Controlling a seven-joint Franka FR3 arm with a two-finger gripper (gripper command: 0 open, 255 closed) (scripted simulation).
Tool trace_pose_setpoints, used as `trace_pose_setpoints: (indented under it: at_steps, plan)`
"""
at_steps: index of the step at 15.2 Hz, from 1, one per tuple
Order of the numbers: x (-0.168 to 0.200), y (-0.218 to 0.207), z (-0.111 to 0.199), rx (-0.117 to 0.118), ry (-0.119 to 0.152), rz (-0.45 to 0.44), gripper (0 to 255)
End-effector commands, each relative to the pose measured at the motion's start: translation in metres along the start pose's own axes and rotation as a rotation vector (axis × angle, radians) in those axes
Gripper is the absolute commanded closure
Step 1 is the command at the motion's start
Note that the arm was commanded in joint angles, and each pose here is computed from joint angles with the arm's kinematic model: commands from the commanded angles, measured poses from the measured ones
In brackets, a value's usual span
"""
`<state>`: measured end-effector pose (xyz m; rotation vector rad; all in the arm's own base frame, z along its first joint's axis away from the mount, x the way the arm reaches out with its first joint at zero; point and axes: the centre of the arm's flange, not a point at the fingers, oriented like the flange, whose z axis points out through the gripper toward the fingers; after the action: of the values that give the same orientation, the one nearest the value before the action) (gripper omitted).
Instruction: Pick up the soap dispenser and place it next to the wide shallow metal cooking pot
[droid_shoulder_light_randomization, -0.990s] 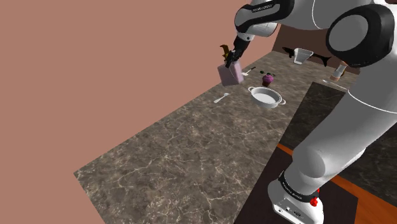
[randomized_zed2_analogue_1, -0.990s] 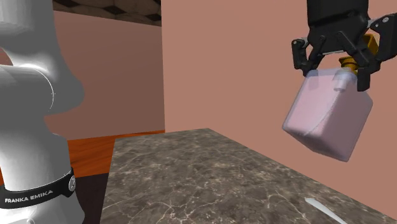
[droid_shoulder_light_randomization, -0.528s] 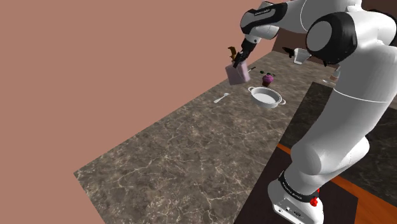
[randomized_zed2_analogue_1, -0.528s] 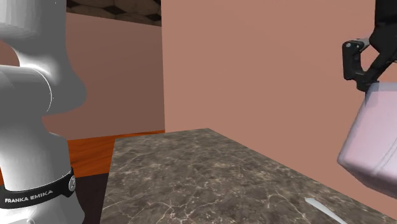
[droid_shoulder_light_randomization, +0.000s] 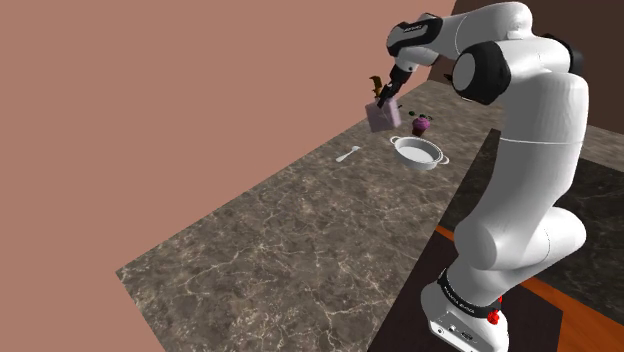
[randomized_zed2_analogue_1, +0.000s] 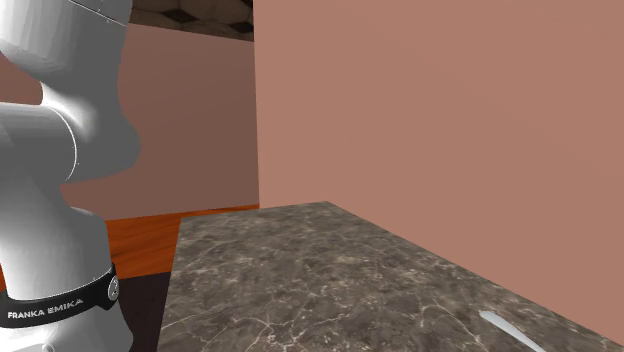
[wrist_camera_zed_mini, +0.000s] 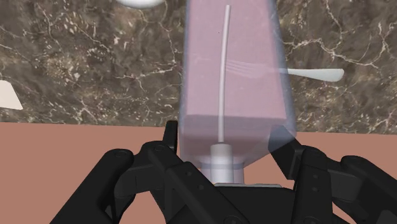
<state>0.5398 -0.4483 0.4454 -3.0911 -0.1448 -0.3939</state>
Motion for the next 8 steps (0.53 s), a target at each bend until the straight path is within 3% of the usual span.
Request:
trace_pose_setpoints:
  at_steps: [1,3,8]
  plan:
    - [-0.004,0.026,0.005,0.000,0.001,-0.001,255]
    - [-0.006,0.044,0.010,0.000,0.001,-0.001,255]
    - [-0.013,0.044,0.036,0.000,0.001,-0.001,255]
